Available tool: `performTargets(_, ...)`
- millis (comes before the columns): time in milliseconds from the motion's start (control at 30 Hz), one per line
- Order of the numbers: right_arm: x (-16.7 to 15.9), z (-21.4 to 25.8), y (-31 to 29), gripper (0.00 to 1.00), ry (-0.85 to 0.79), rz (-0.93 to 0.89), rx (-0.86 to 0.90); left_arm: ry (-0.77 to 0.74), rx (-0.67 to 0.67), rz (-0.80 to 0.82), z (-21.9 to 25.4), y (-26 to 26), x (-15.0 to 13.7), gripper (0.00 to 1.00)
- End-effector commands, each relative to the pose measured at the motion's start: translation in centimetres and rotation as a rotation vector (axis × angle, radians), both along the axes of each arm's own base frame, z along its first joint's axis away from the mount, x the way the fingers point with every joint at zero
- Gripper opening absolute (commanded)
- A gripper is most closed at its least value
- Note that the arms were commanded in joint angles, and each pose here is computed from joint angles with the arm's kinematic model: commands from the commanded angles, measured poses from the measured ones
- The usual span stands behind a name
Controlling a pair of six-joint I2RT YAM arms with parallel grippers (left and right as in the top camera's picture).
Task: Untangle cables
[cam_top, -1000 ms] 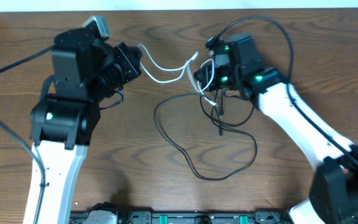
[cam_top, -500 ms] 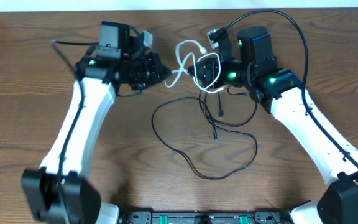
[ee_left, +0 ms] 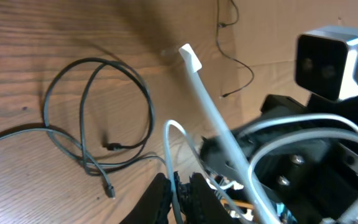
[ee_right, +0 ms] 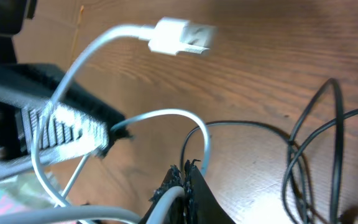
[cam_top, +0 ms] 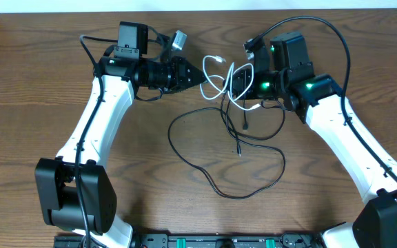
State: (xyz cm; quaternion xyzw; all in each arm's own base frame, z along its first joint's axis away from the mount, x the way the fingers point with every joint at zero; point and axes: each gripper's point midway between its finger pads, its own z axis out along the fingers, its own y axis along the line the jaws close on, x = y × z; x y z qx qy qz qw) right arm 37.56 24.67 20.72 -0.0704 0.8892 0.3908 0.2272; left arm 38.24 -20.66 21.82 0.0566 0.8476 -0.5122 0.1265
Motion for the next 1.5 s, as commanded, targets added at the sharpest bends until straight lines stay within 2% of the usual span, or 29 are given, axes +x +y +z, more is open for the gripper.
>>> performTargets(0,0.5,0.5,-0.6,0.01,-0.053,-0.017,-0.033,-0.026,-0.036,-0.038,0.9,-0.4,-0.6,0.15)
performTargets(167,0.1,1.5,0.3,0.01,-0.093,0.055,0.014,-0.024,-0.036,-0.038,0.9,-0.4,-0.6,0.16)
performTargets(233,0.1,1.5,0.4,0.04,-0.094,0.058,0.017,-0.025,-0.036,-0.037,0.9,-0.4,-0.6,0.17)
performTargets(267,0.1,1.5,0.4,0.09,-0.094,0.058,0.017,-0.025,-0.036,-0.037,0.9,-0.4,-0.6,0.22)
performTargets(333,0.0,1.5,0.5,0.26,-0.093,0.062,0.019,-0.025,-0.036,-0.037,0.9,-0.4,-0.6,0.25)
performTargets(400,-0.1,1.5,0.6,0.45,-0.092,0.065,0.018,-0.027,-0.026,-0.031,0.7,-0.3,-0.5,0.25)
performTargets(500,-0.3,1.3,0.9,0.64,-0.091,0.068,0.007,-0.031,0.011,-0.002,0.2,0.2,0.1,0.25)
performTargets(633,-0.6,0.7,1.9,0.77,-0.088,0.084,-0.008,-0.033,0.030,0.011,-0.1,0.4,0.3,0.26)
performTargets(733,-1.0,0.0,2.8,0.79,-0.084,0.101,-0.024,-0.033,0.030,0.011,-0.1,0.4,0.3,0.31)
performTargets(1000,-1.0,0.7,3.7,0.81,-0.104,0.141,0.028,-0.024,0.041,0.023,-0.3,0.7,0.3,0.32)
performTargets(1100,-1.2,0.5,3.6,0.81,-0.089,0.145,0.029,0.002,0.104,0.094,-1.3,1.5,1.2,0.32)
performTargets(1167,-1.5,-0.1,3.4,0.81,-0.061,0.147,0.017,0.073,0.135,0.197,-1.9,2.5,2.1,0.32)
performTargets(1333,-2.0,-1.4,3.5,0.78,0.013,0.134,0.010,0.124,0.066,0.275,-0.8,2.3,3.4,0.31)
performTargets(1467,-2.0,-3.0,3.9,0.73,0.055,0.128,-0.005,0.040,-0.028,0.219,1.5,1.3,4.1,0.31)
